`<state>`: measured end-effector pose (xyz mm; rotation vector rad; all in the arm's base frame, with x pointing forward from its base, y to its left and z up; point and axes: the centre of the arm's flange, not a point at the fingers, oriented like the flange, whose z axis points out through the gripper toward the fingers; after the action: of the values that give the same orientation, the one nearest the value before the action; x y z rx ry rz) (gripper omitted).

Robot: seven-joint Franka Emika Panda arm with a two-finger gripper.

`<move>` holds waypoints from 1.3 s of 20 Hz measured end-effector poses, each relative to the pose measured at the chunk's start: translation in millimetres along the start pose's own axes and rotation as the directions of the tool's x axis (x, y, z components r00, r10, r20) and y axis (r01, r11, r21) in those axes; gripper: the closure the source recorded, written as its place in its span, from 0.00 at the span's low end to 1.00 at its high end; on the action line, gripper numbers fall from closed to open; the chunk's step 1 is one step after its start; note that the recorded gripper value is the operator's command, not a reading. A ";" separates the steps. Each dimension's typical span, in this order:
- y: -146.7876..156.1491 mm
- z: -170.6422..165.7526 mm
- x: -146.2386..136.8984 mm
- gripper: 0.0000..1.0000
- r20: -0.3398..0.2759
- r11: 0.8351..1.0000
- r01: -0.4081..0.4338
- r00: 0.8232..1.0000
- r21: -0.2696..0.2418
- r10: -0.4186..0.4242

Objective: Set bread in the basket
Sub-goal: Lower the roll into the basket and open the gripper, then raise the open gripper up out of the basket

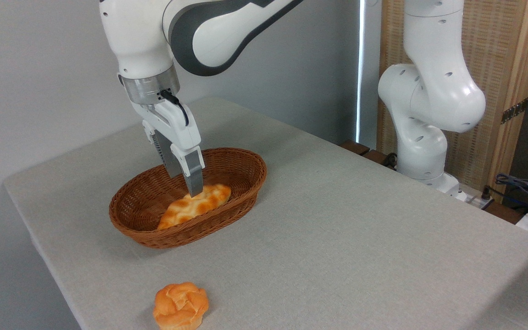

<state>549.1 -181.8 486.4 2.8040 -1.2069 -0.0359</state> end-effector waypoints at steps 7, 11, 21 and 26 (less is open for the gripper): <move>-9.1 -13.9 -2.0 0.00 -0.021 1.000 0.013 1.000 0.020 -0.012; -43.0 -62.2 -20.8 0.00 -0.025 0.995 0.021 1.000 0.093 -0.019; -109.8 -146.9 -94.7 0.00 -0.025 0.996 -0.017 1.000 0.092 0.019; -108.9 -159.4 -100.4 0.00 -0.051 0.995 -0.008 0.999 0.099 0.013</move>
<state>567.8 -22.9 633.9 2.8629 -1.2448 0.0988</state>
